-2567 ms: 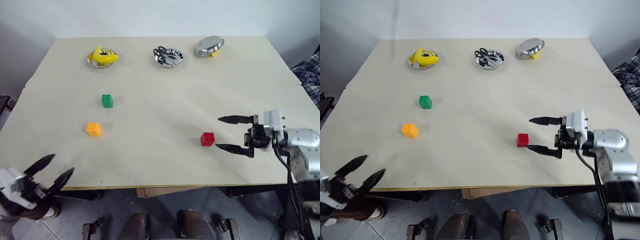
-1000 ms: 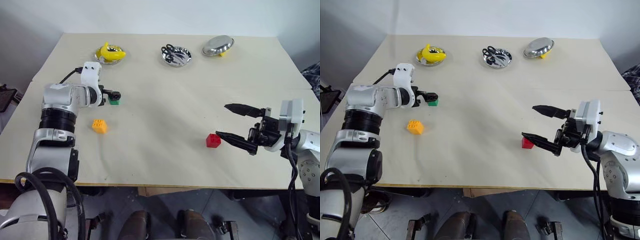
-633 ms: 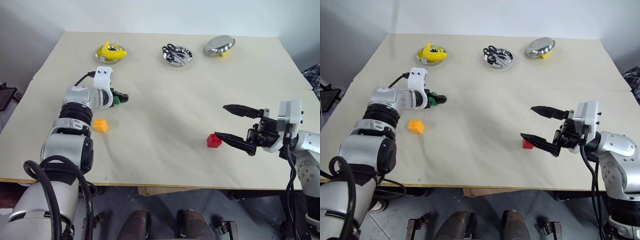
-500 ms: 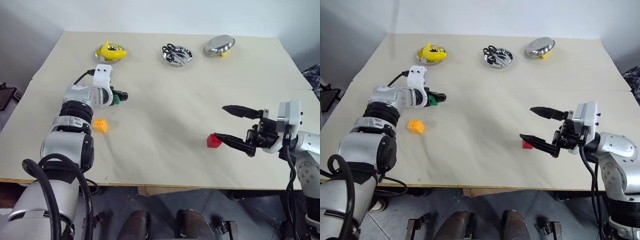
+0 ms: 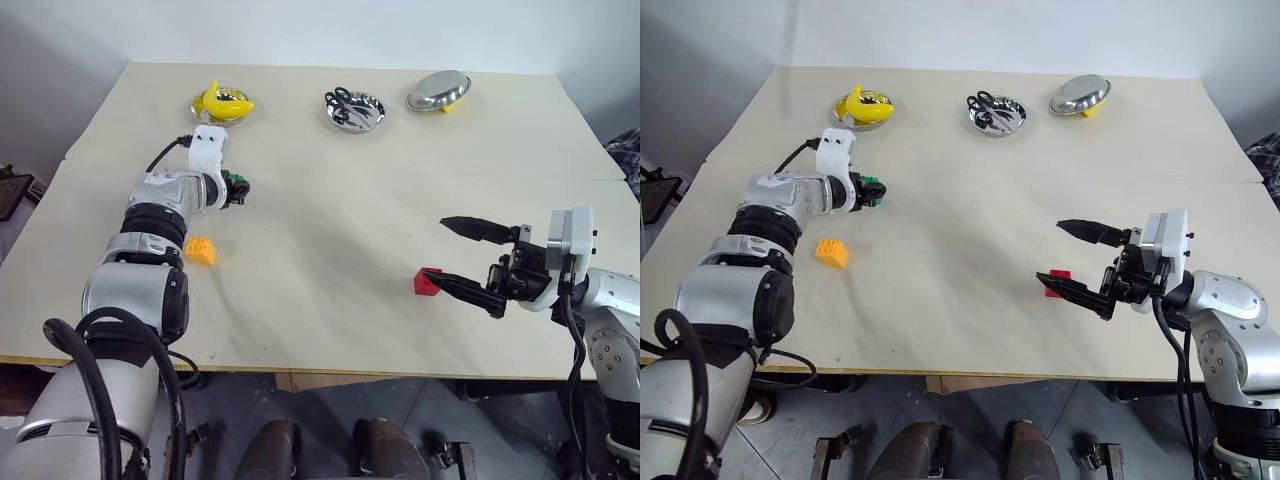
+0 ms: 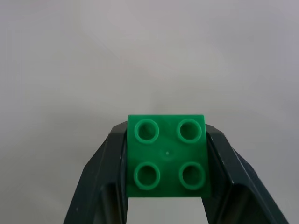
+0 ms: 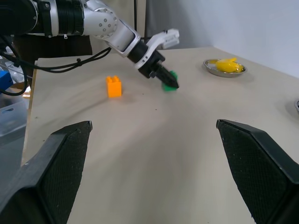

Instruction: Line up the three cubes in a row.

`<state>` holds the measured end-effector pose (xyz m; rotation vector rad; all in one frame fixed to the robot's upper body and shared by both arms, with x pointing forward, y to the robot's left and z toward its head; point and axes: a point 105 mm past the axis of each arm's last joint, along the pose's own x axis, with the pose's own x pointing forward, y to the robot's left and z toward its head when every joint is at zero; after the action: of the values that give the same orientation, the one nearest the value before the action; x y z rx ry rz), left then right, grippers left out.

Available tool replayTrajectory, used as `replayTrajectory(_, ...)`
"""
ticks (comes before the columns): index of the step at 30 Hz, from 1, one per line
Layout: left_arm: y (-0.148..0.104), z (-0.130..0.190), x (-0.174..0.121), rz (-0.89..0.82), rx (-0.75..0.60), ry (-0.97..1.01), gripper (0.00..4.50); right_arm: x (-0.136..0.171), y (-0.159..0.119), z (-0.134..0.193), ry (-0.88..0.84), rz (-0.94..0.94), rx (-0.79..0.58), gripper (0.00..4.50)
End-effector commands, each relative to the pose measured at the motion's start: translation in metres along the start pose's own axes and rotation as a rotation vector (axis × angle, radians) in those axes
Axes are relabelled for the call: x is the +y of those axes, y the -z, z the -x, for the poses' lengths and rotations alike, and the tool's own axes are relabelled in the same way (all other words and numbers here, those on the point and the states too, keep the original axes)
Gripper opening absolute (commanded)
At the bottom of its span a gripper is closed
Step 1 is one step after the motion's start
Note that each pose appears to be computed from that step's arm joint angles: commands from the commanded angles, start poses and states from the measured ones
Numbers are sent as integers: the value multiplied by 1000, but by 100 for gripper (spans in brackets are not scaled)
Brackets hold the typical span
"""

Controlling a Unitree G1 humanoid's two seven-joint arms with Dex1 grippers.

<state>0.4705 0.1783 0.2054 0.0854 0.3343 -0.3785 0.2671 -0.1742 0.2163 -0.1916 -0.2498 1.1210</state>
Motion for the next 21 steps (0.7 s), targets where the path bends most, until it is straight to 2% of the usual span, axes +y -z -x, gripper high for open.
replayTrajectory(1,-42,23,-23,-204,-216,272,152,0,-9,7,7,50,8,450)
replayTrajectory(2,-42,37,-36,-325,-267,427,152,-2,-11,12,18,60,24,450)
replayTrajectory(4,-29,61,-55,-515,-265,671,152,-5,-14,23,43,79,56,450)
replayTrajectory(7,-14,83,-82,-600,-238,922,152,-7,-16,39,75,95,108,450)
replayTrajectory(10,4,91,-117,-673,-171,1103,152,-7,-16,57,111,96,166,450)
replayTrajectory(14,38,78,-152,-810,-37,1177,152,-3,-12,80,161,76,229,450)
replayTrajectory(18,51,44,-191,-780,51,1122,152,10,-5,99,193,31,293,450)
replayTrajectory(21,56,31,-203,-822,104,1092,152,14,-2,104,207,17,307,450)
